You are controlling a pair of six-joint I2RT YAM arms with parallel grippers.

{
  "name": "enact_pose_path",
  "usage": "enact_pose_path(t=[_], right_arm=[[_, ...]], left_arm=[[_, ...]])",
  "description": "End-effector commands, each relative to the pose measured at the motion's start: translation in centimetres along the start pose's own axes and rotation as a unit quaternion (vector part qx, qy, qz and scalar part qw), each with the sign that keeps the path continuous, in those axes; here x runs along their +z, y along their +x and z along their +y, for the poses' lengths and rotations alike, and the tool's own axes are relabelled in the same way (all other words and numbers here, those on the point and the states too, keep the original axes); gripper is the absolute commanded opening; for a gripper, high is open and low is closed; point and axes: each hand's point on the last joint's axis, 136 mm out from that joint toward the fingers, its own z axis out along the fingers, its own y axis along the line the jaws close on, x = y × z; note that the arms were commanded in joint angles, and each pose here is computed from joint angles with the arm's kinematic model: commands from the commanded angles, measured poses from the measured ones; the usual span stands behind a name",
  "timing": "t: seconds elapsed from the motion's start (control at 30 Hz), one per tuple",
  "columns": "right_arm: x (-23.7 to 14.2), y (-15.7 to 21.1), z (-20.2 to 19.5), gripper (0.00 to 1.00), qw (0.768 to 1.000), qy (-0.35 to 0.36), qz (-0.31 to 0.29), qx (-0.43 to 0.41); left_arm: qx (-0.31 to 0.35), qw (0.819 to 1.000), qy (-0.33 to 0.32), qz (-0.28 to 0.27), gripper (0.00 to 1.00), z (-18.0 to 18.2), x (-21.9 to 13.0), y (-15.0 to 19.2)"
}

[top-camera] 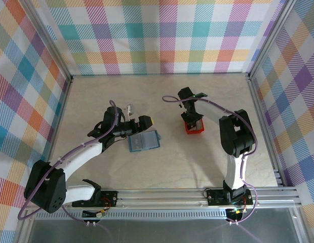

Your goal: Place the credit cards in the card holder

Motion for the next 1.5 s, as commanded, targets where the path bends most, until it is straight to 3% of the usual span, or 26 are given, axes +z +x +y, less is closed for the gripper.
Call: enact_pose_path(t=[0.0, 0.6, 1.07, 1.2, 1.37, 1.47], right_arm=[[-0.5, -0.1, -1.0, 0.29, 1.000, 0.023, -0.008, 0.006], [-2.3, -1.2, -1.5, 0.09, 0.999, 0.022, -0.041, 0.018], [-2.5, -1.5, -3.2, 0.12, 0.997, 0.034, -0.042, 0.051], [-2.6, -1.3, -3.4, 0.09, 0.996, 0.000, -0.041, 0.078], [-2.3, -0.7, -2.2, 0.00, 0.988, -0.088, -0.033, 0.122], [-2.4, -0.5, -1.2, 0.00, 0.977, -0.149, -0.030, 0.149]], left_arm=[[0.015, 1.000, 0.005, 0.000, 1.00, -0.7, -0.3, 0.1], [0.013, 1.000, -0.003, 0.002, 1.00, -0.3, -0.3, 0.3], [0.015, 1.000, -0.005, 0.001, 1.00, -0.3, -0.7, 0.4], [0.016, 1.000, -0.004, 0.001, 1.00, -0.4, -0.7, 0.4], [0.017, 1.000, -0.004, 0.001, 1.00, -0.4, -0.7, 0.4], [0.018, 1.000, -0.005, 0.003, 1.00, -0.4, -0.7, 0.4]])
